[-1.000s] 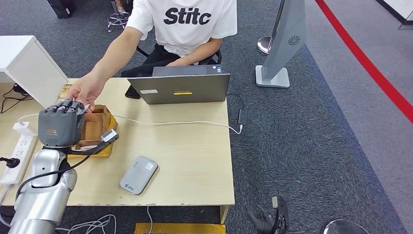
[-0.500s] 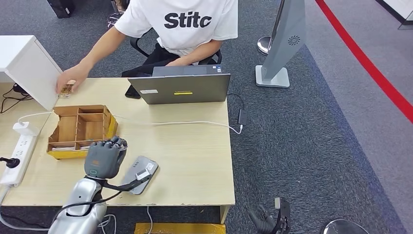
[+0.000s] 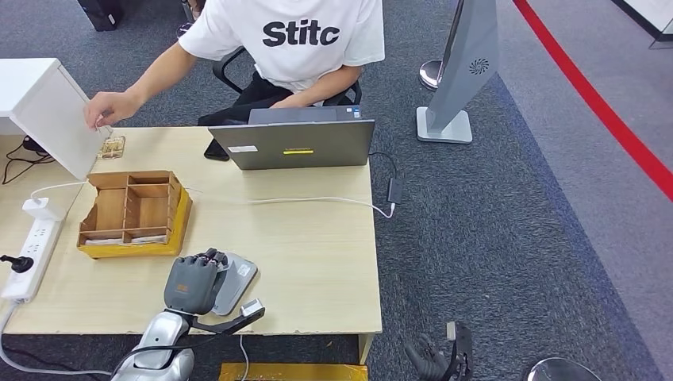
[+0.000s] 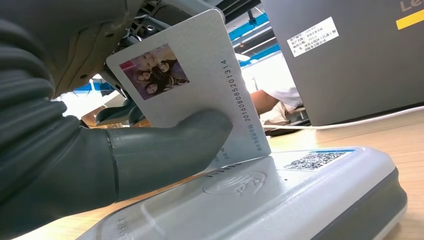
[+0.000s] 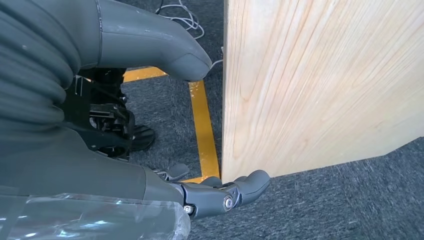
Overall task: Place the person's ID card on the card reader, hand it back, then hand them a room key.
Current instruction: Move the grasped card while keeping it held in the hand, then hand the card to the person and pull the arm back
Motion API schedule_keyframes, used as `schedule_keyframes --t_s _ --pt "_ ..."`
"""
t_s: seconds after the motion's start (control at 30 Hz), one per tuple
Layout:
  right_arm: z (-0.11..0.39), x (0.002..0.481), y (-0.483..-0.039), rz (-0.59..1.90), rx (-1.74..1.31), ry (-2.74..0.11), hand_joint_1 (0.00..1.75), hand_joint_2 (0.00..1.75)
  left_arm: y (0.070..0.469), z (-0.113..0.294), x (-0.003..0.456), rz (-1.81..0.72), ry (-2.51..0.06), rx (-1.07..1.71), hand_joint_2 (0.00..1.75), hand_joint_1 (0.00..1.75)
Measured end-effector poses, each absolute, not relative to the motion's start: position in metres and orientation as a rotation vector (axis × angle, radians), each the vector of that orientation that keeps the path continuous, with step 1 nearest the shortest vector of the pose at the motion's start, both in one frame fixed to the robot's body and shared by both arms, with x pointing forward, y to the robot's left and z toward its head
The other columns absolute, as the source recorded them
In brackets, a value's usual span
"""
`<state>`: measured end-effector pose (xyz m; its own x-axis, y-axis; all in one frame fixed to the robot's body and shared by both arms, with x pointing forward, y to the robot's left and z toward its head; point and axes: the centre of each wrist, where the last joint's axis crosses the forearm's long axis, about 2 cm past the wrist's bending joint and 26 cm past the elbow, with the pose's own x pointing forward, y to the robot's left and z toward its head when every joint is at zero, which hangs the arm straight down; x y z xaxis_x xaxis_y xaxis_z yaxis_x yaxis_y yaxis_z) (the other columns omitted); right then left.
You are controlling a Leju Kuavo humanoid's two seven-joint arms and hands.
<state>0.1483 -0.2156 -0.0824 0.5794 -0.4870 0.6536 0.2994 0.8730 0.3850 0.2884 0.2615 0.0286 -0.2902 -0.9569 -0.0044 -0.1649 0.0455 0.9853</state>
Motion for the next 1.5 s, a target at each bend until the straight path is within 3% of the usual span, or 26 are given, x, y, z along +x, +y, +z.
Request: schedule_keyframes --t_s 0.93,1.3,1.5 --pt "-0.082 0.149 -0.215 -0.453 0.241 -0.833 0.0 1.75 0.26 0.028 0.292 -1.338 -1.55 1.204 1.75 1.75" --pt "-0.082 0.149 -0.214 -0.439 0.247 -0.826 0.0 1.75 0.294 0.11 0.352 -1.186 -1.738 1.472 1.75 1.75" --pt "-0.082 0.149 -0.214 -0.437 0.249 -0.826 0.0 1.75 0.306 0.123 0.36 -1.161 -1.748 1.522 1.75 1.75"
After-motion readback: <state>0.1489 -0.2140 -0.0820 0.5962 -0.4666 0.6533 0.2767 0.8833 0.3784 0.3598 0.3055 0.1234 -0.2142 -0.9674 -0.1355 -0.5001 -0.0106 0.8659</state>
